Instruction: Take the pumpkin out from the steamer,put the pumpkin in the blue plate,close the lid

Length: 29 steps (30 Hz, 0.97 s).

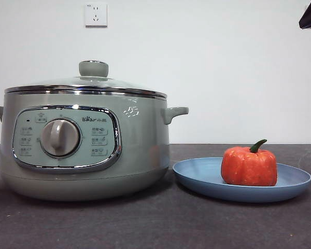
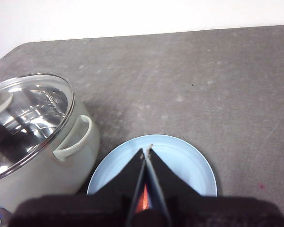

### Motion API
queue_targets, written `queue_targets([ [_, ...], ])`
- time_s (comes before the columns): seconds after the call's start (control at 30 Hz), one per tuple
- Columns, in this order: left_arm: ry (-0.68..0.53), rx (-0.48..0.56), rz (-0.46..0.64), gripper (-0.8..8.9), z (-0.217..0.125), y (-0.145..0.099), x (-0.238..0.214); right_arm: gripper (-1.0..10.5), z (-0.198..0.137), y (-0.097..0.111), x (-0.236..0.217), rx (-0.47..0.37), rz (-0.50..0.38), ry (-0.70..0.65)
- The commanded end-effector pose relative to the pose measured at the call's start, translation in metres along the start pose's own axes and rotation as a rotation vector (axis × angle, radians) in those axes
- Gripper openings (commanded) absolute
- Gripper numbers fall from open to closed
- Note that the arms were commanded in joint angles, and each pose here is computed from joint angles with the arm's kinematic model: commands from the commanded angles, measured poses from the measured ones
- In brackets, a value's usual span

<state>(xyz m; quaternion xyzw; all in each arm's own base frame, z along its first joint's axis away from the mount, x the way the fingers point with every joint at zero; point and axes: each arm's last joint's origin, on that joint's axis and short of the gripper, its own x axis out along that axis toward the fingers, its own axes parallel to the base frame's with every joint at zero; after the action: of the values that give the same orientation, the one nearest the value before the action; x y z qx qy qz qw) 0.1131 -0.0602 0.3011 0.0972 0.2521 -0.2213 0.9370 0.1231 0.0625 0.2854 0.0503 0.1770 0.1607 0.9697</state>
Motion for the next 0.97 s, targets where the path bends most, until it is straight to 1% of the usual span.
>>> queue_targets([
  [0.03,-0.002,-0.002,-0.004,-0.03,-0.001,0.0,0.0,-0.2,-0.002,0.0,0.001,0.008,-0.003,0.002],
  [0.1,-0.009,-0.002,-0.003,-0.03,-0.001,0.0,-0.002,-0.2,-0.002,0.0,0.001,0.008,-0.003,0.002],
  [0.17,-0.048,-0.008,0.007,-0.03,-0.002,0.001,-0.011,-0.2,-0.002,0.0,0.001,0.008,-0.003,0.002],
  [0.27,-0.14,-0.023,0.025,-0.03,-0.01,0.004,-0.03,-0.2,-0.002,0.0,0.001,0.008,-0.003,0.002],
  [0.37,-0.238,-0.042,0.035,-0.03,-0.028,0.005,-0.044,-0.2,-0.002,0.0,0.001,0.008,-0.003,0.003],
  [0.4,-0.272,-0.049,0.047,-0.03,-0.034,0.006,-0.046,-0.2,-0.002,0.0,0.001,0.008,-0.003,0.003],
  [0.53,-0.436,-0.075,0.156,-0.03,-0.061,0.01,-0.04,-0.2,-0.002,0.0,0.001,0.008,-0.003,0.003],
  [0.6,-0.48,-0.08,0.202,-0.03,-0.074,0.012,-0.03,-0.2,-0.002,0.0,0.001,0.008,-0.003,0.003],
  [0.73,-0.468,-0.101,0.266,-0.03,-0.099,0.016,-0.006,-0.2,-0.002,0.0,0.001,0.008,-0.003,0.003],
  [0.97,-0.382,-0.142,0.316,-0.03,-0.138,0.023,0.036,-0.2,-0.002,0.0,0.001,0.008,-0.003,0.003],
])
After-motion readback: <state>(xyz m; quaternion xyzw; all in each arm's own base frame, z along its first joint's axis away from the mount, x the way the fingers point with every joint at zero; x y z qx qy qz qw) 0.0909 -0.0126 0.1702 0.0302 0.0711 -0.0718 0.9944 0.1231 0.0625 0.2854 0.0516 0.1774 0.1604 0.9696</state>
